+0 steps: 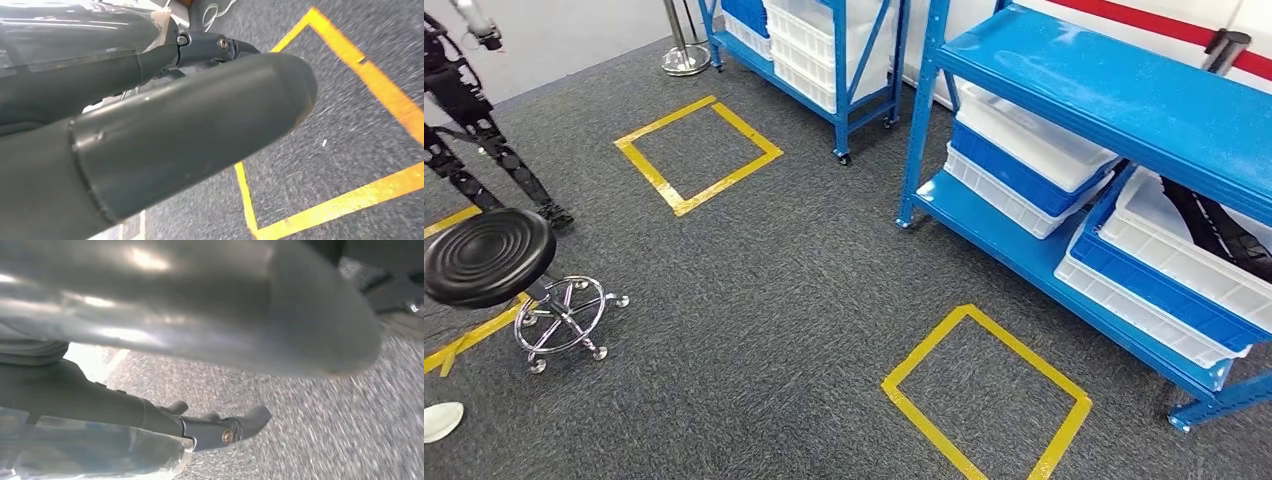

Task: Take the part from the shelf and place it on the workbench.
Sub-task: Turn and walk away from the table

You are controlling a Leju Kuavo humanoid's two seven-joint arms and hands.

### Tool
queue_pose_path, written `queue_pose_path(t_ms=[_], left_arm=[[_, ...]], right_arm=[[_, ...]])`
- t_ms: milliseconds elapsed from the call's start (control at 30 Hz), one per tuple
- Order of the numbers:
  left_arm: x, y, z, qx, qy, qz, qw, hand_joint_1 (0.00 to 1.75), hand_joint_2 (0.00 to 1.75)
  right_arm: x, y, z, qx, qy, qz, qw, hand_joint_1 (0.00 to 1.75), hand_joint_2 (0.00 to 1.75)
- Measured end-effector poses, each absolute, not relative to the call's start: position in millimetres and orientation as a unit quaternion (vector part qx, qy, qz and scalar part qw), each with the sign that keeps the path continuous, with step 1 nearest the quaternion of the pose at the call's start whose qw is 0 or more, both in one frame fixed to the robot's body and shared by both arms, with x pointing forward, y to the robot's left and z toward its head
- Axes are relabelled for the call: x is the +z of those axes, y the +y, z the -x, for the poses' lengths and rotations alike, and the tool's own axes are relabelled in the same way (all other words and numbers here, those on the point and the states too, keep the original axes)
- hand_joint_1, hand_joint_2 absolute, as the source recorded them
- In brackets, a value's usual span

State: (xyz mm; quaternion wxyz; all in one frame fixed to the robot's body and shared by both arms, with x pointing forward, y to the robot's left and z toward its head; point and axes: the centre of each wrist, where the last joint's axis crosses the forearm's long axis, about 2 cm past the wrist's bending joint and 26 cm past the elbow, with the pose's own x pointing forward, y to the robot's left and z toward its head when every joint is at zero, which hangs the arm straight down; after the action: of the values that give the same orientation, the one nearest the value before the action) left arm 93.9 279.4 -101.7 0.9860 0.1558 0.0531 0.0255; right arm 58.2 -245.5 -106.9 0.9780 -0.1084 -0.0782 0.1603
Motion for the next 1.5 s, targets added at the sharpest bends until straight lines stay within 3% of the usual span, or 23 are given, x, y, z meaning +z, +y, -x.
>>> queue_pose_path(t_ms=[1500], left_arm=[[-101.2, 279.4, -96.0, 0.016, 0.049, -0.159, 0.986, 0.00, 0.00]], right_arm=[[-106.5, -238.7, -56.3, 0.180, -0.092, 0.100, 0.974, 0.00, 0.00]])
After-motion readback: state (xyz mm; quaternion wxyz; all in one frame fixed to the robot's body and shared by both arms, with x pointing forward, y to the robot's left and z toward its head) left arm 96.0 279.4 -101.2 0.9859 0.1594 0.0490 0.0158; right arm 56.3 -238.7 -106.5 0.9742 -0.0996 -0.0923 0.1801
